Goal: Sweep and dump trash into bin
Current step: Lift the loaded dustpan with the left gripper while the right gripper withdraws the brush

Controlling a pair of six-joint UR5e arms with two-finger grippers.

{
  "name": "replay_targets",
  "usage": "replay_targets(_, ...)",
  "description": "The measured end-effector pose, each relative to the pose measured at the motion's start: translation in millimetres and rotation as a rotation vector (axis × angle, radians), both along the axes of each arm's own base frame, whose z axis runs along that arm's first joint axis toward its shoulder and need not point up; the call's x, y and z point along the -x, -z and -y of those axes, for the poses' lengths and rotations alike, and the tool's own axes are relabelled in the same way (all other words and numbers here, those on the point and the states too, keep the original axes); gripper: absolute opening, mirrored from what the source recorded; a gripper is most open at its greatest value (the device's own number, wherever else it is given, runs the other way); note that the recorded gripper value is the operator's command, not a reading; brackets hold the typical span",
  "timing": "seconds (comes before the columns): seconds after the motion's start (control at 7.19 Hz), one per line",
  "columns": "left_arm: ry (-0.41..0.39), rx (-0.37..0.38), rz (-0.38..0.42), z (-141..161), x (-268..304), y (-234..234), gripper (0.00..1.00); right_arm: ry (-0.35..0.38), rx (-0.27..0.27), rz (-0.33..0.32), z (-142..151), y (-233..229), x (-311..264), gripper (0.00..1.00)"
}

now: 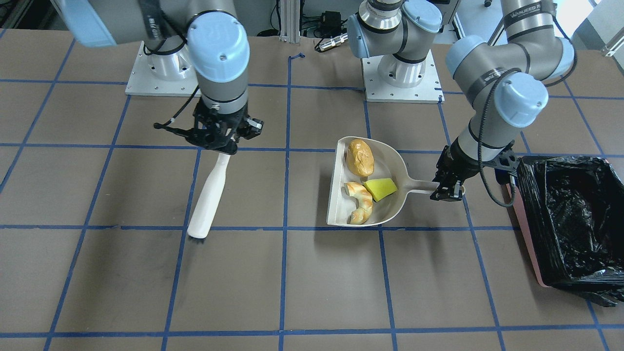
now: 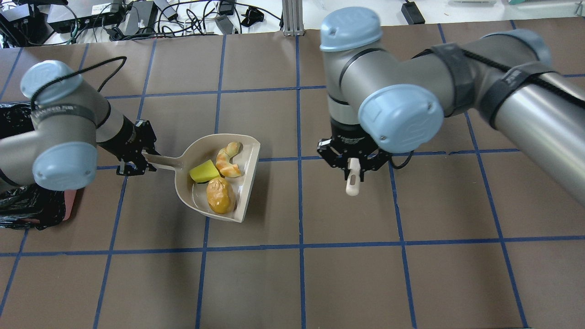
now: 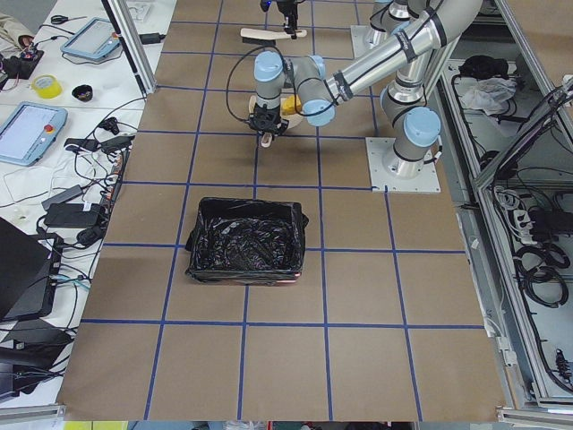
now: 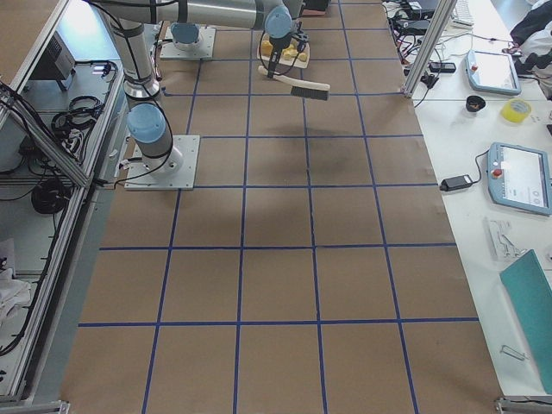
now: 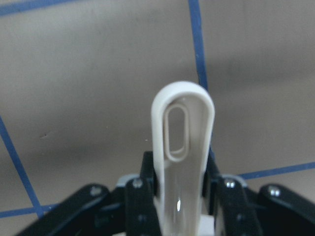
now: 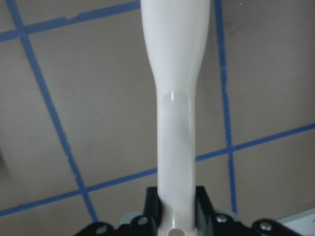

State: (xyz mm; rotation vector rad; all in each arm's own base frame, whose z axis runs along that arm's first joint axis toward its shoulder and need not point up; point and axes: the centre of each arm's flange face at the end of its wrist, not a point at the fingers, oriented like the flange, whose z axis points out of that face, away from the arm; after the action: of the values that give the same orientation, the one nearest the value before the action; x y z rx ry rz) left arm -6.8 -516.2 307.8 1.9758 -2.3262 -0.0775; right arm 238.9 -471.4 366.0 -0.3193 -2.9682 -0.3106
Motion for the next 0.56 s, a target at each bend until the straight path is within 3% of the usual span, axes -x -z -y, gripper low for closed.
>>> replay_targets(0.28,-0.059,0.056,-0.039,36.0,-45.6,-87.1,0.0,-0.079,-0.018,0.022,39.5,-1.0,104.8,0.0)
replay_targets(0.56,-0.115,0.153,-0.06,46.5,-102.5,-135.9,0.0,-0.172,-0.009,0.064,71.0,16.7,206.2,0.0)
